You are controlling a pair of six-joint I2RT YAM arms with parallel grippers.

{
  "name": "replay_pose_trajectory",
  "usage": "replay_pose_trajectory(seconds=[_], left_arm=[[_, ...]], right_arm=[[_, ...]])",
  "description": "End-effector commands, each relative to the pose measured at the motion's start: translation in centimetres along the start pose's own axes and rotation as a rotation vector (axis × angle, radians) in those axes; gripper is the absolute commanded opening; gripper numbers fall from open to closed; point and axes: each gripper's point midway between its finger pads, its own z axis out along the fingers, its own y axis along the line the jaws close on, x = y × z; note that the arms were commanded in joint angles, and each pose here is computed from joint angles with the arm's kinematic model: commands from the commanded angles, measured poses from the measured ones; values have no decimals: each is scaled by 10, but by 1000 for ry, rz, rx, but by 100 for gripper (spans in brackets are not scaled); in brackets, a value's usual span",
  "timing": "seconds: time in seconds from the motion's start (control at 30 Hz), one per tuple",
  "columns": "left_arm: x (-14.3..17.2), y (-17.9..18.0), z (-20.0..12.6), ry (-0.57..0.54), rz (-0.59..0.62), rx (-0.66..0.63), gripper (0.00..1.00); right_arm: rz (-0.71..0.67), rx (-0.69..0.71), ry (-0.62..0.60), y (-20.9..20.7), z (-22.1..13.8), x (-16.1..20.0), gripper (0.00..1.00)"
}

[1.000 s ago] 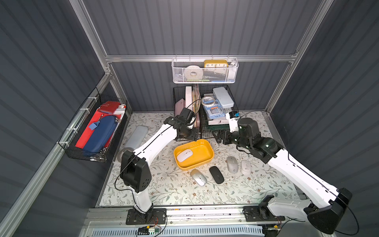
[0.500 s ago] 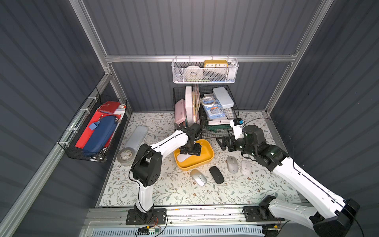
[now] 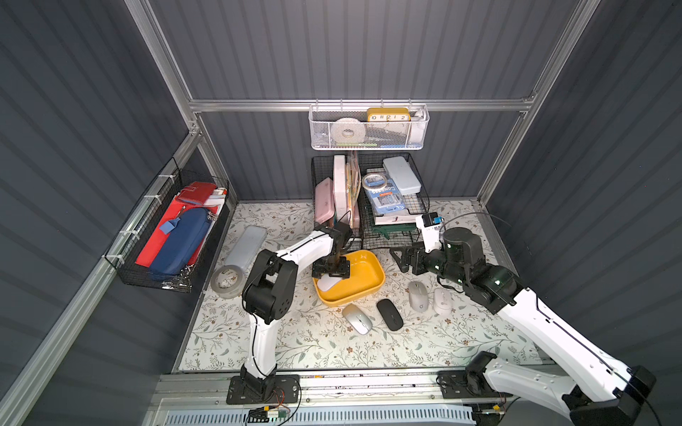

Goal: Take out the mouse from the storage box
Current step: Adjust the mouse in the storage box.

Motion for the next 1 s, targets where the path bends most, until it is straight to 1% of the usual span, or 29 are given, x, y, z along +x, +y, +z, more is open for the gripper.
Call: replay_pose_trajectory(seconds=[0.0, 0.13, 0.27, 0.33, 0.5, 0.57, 0.6, 0.7, 0.73, 0.83, 0.87, 0.97], left_arm=[[-13, 13, 1, -21, -1, -45, 88], [-8, 7, 17, 19, 24, -11, 89], [10, -8, 18, 72, 68, 88, 88], [20, -19, 10, 90, 106, 141, 88], [32, -56, -20, 77, 136, 282, 83], [33, -77, -36, 45, 149, 377, 82], [29, -74, -38, 29, 132, 358, 82], [17, -56, -36, -1, 107, 224, 84], [12, -54, -39, -15, 108, 208, 84], [-4, -51, -51, -65, 106, 166, 92], [-6, -52, -51, -67, 122, 164, 99], [-3, -55, -39, -45, 167, 174, 99]], right_arm=[[-19, 8, -4, -1, 3, -1, 90], [-19, 7, 7, -1, 8, 0, 90], [-22, 10, 11, -1, 9, 0, 90], [-24, 12, 9, -1, 9, -1, 90], [-23, 17, 11, -3, 12, 0, 90], [-23, 22, 9, -4, 12, 0, 90], [-23, 22, 8, -4, 12, 0, 90], [-24, 25, 9, -5, 13, 0, 90], [-21, 27, 8, -5, 13, 0, 90], [-21, 28, 16, -5, 13, 2, 90], [-23, 31, 17, -5, 13, 2, 90], [-25, 32, 18, -6, 13, 1, 90]])
